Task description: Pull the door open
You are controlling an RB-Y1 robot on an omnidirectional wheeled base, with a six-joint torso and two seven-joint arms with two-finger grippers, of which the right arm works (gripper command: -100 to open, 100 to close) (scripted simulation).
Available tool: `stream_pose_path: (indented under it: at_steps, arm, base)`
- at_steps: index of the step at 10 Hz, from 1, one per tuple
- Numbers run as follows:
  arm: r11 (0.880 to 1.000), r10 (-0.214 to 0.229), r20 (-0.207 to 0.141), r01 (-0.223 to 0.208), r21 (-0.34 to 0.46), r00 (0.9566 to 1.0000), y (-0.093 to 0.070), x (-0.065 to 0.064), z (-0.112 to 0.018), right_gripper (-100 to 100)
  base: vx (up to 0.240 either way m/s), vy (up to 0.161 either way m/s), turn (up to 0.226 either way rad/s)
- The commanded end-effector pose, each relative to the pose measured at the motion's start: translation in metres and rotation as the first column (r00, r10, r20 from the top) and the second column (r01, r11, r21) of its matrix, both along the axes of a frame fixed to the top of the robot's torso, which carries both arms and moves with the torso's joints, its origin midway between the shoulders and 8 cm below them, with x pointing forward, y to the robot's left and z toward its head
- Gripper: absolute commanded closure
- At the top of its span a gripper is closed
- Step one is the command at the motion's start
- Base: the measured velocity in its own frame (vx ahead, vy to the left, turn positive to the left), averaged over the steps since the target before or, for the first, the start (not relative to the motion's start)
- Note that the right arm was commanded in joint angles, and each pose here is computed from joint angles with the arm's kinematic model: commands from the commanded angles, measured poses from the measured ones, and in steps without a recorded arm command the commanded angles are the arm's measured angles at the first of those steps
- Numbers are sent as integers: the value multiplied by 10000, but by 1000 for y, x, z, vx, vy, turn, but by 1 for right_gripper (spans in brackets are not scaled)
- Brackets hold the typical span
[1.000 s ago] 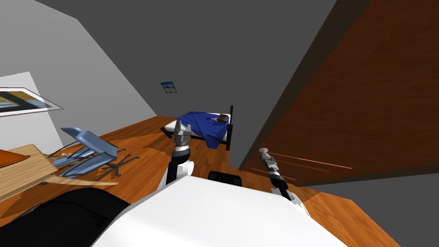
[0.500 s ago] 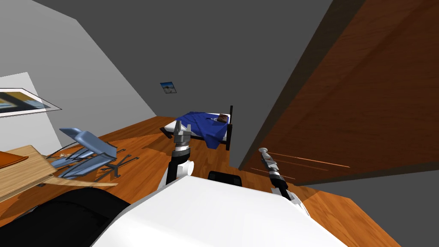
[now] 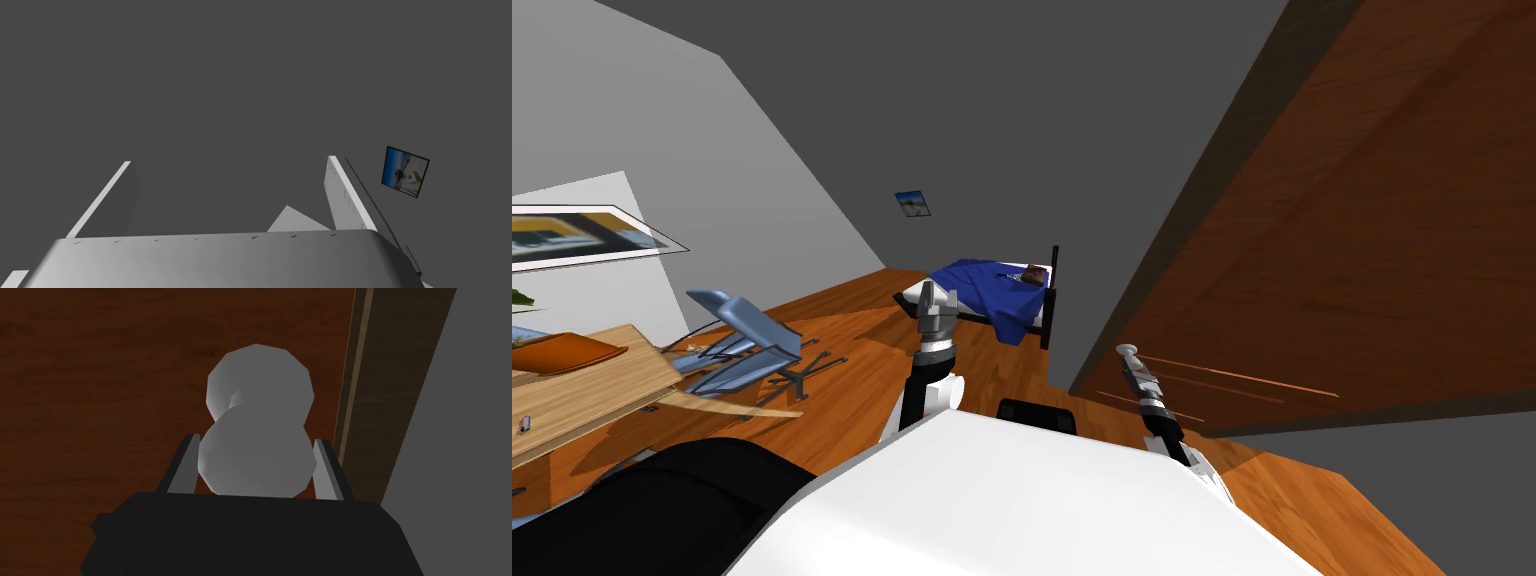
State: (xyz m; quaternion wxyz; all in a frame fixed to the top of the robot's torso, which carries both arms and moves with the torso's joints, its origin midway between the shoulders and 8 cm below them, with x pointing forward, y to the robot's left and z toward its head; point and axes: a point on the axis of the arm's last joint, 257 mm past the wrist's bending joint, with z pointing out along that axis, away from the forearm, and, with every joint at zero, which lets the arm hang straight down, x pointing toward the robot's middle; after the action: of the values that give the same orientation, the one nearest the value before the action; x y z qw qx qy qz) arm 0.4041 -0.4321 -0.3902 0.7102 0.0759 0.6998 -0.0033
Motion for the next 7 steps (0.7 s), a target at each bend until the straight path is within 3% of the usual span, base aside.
stream_pose_path:
  at_steps: [1,4,7]
  arm:
    - [9992,-55,59,53,391,10000,-1,0,0,100]
    - [9930,-177,208,152,1171,9996,-3,0,2,100]
    - [9780,-327,376,242,2071,9988,-6,1,3,100]
  base:
    - [-54,-27,60]
    - [-45,-18,65]
    - [-54,-30,82]
